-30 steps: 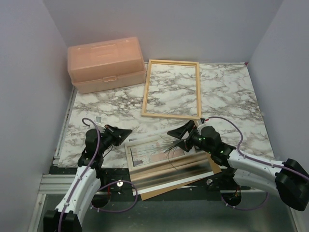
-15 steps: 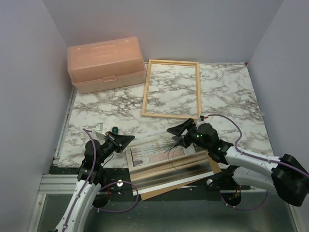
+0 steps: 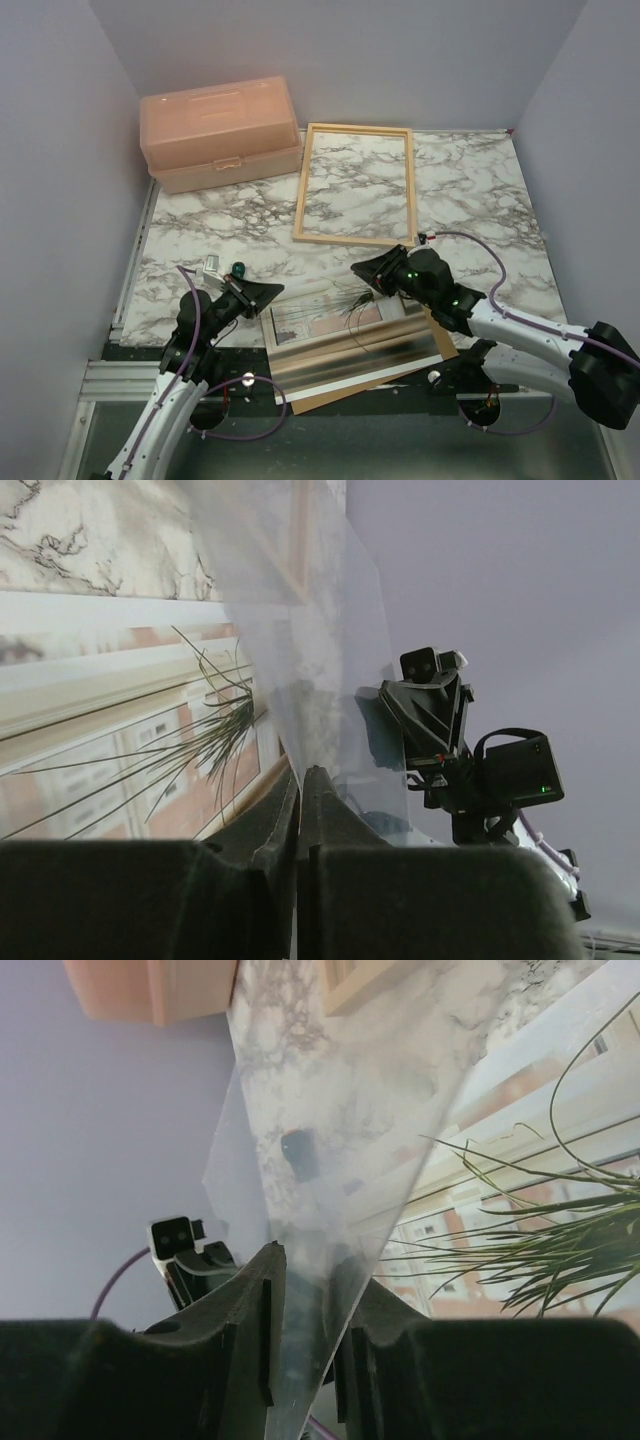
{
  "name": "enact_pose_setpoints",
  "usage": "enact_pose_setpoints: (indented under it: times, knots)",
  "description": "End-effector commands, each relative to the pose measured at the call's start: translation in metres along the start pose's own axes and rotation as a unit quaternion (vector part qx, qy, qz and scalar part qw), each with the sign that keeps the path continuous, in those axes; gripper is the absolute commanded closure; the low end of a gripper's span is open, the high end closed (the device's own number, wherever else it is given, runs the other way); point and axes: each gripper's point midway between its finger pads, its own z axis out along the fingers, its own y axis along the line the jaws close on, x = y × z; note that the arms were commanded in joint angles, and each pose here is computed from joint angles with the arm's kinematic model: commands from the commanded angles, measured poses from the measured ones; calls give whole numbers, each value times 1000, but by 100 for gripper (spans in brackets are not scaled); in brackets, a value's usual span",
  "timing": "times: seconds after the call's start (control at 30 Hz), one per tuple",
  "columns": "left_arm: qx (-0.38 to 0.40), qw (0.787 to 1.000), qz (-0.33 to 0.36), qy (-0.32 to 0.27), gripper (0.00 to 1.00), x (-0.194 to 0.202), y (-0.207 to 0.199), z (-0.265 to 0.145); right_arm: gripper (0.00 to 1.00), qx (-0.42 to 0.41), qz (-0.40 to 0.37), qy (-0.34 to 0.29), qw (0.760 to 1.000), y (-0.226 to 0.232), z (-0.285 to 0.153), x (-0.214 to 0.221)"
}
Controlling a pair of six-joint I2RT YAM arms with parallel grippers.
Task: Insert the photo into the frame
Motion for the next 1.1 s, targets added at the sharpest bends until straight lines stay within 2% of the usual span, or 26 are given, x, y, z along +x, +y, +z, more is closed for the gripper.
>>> enact_pose_setpoints:
  times: [0.0, 0.07, 0.23, 0.4, 0.53, 0.77, 1.07]
  knots:
    - [-69, 997, -30, 30, 89, 15, 38, -3, 75, -7, -5, -32, 999, 19, -4, -13]
    - [-70, 997, -27, 29, 78, 15, 39, -3, 78, -5, -9, -35, 999, 21, -6, -15]
    - [-71, 997, -22, 27, 37, 14, 40, -3, 85, -1, -26, -39, 999, 27, -10, -18]
    - [-70, 997, -1, 29, 17, 13, 31, -5, 93, 21, -58, -45, 997, 28, -15, -22]
    - [-84, 996, 21, 34, 12, 13, 31, -7, 99, 43, -86, -48, 994, 26, -21, -26]
    - [-119, 987, 91, 50, 7, 10, 28, -12, 100, 59, -148, -41, 986, 39, -36, -31]
    - [-178, 962, 187, 85, 3, -9, 15, -2, 100, 70, -210, -31, 975, 69, -68, -39]
